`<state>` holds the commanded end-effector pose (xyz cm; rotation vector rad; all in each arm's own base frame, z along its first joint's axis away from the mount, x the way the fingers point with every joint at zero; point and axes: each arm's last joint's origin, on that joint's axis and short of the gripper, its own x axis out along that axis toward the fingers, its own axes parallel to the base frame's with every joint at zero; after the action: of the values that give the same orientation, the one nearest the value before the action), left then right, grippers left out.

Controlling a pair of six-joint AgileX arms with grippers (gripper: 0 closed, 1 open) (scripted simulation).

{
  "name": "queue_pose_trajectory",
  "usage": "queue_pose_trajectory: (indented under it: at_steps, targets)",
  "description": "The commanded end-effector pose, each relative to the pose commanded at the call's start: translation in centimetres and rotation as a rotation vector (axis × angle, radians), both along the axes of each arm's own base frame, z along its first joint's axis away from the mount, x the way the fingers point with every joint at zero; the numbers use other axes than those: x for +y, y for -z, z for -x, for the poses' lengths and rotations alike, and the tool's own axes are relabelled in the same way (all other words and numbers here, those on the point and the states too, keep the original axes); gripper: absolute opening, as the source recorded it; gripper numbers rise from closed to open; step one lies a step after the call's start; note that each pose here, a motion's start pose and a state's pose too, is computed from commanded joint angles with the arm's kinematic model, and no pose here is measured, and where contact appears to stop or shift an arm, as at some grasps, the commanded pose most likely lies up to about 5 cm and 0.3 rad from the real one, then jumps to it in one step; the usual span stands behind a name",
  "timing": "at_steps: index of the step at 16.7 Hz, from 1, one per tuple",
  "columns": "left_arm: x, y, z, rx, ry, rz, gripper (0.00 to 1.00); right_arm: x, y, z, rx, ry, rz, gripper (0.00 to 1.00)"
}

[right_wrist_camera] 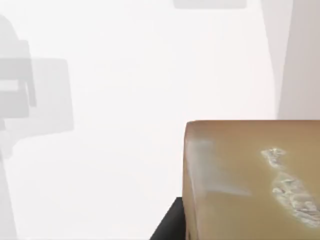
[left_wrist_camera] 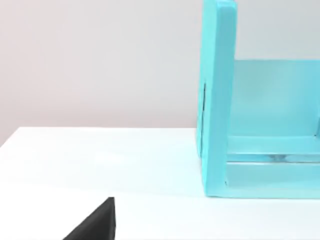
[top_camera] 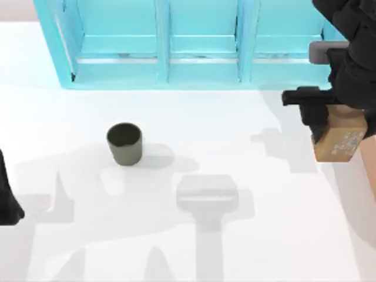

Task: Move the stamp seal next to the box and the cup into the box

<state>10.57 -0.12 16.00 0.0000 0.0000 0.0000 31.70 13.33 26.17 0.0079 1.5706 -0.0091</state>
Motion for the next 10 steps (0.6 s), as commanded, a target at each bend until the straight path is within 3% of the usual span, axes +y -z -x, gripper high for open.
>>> queue_pose_trajectory:
  at_steps: [4,10]
  targets:
    - [0.0,0.0,0.0,0.0,0.0,0.0,1.0,-1.5,0.6,-4.4,-0.001,0.0,-0.001,0.0]
    - [0.0,0.0,0.0,0.0,0.0,0.0,1.0,-1.7,0.8,-5.0,-0.001,-0.003,-0.001,0.0]
